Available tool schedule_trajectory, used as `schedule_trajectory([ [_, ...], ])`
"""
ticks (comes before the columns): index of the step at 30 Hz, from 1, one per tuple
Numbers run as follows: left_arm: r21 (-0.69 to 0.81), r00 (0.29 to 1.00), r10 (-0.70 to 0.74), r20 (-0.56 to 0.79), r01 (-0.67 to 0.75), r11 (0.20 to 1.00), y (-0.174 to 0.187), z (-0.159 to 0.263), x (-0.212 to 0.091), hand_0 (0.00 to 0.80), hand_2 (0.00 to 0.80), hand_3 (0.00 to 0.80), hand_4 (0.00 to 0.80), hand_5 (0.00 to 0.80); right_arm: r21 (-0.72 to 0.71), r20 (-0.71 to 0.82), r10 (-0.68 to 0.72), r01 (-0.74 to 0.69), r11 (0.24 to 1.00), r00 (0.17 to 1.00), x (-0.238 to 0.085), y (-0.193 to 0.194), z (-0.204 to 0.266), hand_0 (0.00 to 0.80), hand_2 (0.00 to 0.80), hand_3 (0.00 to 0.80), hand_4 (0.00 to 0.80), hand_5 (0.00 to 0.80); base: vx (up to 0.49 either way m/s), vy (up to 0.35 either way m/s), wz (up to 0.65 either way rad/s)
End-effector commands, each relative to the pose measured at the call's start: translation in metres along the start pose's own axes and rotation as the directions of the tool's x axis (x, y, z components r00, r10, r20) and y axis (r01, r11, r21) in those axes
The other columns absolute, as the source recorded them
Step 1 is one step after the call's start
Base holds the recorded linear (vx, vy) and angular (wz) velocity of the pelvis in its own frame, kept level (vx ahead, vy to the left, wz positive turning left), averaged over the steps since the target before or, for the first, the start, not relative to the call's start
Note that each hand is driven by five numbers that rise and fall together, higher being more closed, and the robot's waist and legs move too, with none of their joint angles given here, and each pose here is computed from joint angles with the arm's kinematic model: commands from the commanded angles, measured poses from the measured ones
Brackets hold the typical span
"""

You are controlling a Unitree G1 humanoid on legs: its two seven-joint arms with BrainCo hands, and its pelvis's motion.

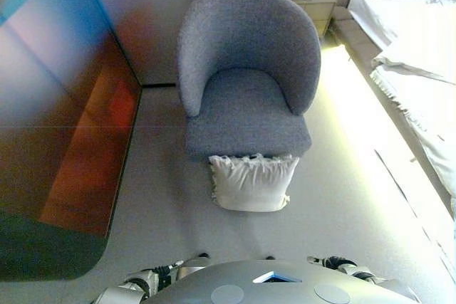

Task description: Pick up the cushion and take it to the sofa

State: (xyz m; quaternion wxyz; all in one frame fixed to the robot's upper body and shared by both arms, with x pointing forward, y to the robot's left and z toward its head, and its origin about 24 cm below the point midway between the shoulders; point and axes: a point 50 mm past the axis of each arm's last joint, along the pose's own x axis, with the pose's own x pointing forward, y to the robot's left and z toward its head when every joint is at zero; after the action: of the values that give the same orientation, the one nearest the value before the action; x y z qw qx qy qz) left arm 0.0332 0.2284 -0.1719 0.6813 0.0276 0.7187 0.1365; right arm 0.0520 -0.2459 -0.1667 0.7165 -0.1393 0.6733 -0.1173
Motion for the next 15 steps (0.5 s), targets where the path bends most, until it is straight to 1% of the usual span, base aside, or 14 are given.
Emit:
schedule_trajectory([
  [1,0.025,1.0,0.011,-0.016,-0.01,1.0,-0.0065,0.0072,-0.0018,0.0,0.0,0.0,0.0,0.0,-0.029,0.015,-0.006,0.006,1.0,1.0,-0.0007,0.001,0.0117,0.0,0.0,0.0,0.0,0.0,0.0,0.0,0.0],
  [4,0.027,1.0,-0.006,-0.017,0.007,1.0,-0.0078,0.0064,-0.0016,0.0,0.0,0.0,0.0,0.0,-0.028,0.011,-0.01,0.011,1.0,1.0,-0.0008,0.0012,0.0116,0.0,0.0,0.0,0.0,0.0,0.0,0.0,0.0],
  [6,0.036,0.999,-0.028,-0.04,0.029,0.999,-0.01,0.0035,-0.0016,0.0,0.0,0.0,0.0,0.0,-0.023,0.007,-0.013,0.013,1.0,1.0,-0.0008,0.0015,0.0109,0.0,0.0,0.0,0.0,0.0,0.033,-0.003,0.02],
  [15,0.035,0.999,-0.011,-0.034,0.013,0.999,-0.0108,0.0043,-0.0018,0.0,0.0,0.0,0.0,0.0,-0.015,0.004,-0.008,0.008,1.0,1.0,-0.0012,0.0038,0.0116,0.0,0.0,0.0,0.0,0.0,0.0,0.0,0.0],
])
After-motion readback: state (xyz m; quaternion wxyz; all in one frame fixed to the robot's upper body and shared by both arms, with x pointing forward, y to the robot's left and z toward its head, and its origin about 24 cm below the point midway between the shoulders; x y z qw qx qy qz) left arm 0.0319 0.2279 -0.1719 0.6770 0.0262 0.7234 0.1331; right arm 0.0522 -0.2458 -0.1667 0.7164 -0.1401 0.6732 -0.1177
